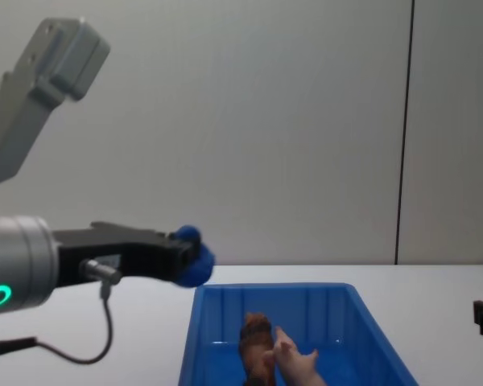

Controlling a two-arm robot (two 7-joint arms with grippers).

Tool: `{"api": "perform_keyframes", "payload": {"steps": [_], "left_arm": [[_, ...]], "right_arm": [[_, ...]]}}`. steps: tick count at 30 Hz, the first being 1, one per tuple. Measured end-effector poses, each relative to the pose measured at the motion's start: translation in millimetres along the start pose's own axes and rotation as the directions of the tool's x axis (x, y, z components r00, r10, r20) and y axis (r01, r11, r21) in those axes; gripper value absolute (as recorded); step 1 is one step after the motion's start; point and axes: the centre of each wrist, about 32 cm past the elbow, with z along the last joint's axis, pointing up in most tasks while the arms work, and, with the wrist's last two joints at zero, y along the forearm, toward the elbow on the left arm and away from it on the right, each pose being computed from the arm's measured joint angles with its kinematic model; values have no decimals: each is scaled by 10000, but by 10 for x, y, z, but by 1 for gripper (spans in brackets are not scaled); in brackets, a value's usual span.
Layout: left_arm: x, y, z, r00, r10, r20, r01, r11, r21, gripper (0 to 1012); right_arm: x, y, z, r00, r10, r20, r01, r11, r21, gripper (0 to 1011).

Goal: Pick up the two dolls from the table and place them into the box.

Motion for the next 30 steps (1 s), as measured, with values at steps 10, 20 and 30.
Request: {"api": "perform_keyframes", "payload": {"steps": [10, 20, 30], "left_arm": [[-24, -225, 88, 9952, -910, 356, 925, 9948, -429, 61], [-38, -497, 144, 9877, -1135, 1072, 1172, 9927, -289, 205], [-51, -688, 165, 9799, -1141, 1637, 1170, 9931, -82, 521]], "right_arm": [[0, 0, 0, 10000, 0, 0, 0, 10000, 1, 1001], [0, 0, 0, 10000, 0, 0, 0, 10000, 1, 1001], [0, 0, 0, 10000, 0, 0, 0, 10000, 0, 1001]]}}
